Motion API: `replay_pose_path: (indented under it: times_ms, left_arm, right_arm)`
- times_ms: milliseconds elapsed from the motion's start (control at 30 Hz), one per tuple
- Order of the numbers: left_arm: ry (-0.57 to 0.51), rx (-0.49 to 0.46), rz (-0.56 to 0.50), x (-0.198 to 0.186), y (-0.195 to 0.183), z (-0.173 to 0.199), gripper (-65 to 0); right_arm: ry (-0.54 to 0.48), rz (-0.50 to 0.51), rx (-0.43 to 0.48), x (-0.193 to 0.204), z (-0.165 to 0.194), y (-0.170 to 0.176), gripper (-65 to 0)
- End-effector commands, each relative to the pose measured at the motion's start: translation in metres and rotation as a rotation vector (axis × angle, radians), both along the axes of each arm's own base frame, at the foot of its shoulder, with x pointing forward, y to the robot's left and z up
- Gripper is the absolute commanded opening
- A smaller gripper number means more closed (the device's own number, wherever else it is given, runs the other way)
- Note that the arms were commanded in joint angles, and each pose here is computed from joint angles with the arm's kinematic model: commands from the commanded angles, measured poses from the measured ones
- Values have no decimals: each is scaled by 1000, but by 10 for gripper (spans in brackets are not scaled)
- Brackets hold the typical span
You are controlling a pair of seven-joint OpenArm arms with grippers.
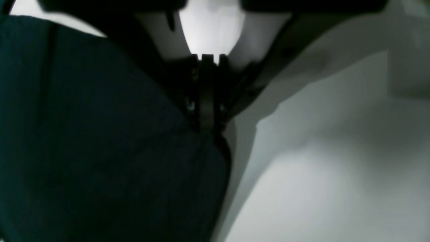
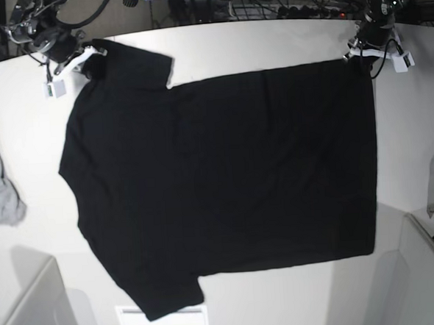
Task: Fold the T-shirt properly
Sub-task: 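Lift the hem with both grippers and fold it toward the collar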
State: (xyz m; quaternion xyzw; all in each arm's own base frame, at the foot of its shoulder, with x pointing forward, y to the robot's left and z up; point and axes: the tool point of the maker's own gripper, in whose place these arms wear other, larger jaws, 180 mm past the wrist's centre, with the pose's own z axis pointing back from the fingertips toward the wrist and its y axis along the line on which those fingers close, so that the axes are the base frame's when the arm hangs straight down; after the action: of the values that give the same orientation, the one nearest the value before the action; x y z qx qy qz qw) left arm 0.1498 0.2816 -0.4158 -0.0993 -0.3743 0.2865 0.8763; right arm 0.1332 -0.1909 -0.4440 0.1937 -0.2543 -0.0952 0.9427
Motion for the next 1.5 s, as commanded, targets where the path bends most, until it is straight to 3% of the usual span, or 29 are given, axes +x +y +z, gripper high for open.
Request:
replay_pose_path:
  times_ms: [0,233,367,567,867,1133,1300,1467]
  left_arm:
    - [-54,30,-13,8,5,18,-650]
    - [-64,115,23,-12,32,46,-650]
    - [-73,126,-11,-13,24,56,-650]
    - [-80,100,-66,-1,6,71,-650]
    - [-123,-5,-28,27,11,88,-650]
    - [-180,-2,53,37,31,104,-650]
    - [-218,-39,96,50,35,107,-650]
    - [-268,-39,98,73,36,115,-650]
  right_arm:
    - [50,5,-43,-11,-1,-8,-650]
    - [35,-14,-122,-26,19,-24,-650]
    - [-14,19,-180,-18,41,-26,-650]
    - [-64,49,-223,9,62,-27,-650]
    - [-116,83,-231,74,85,-24,-650]
    - [-148,-8,-118,129,97,-22,-650]
    - [-129,35,-41,158,87,-4,-650]
    - [-159,-19,27,181,85,7,-650]
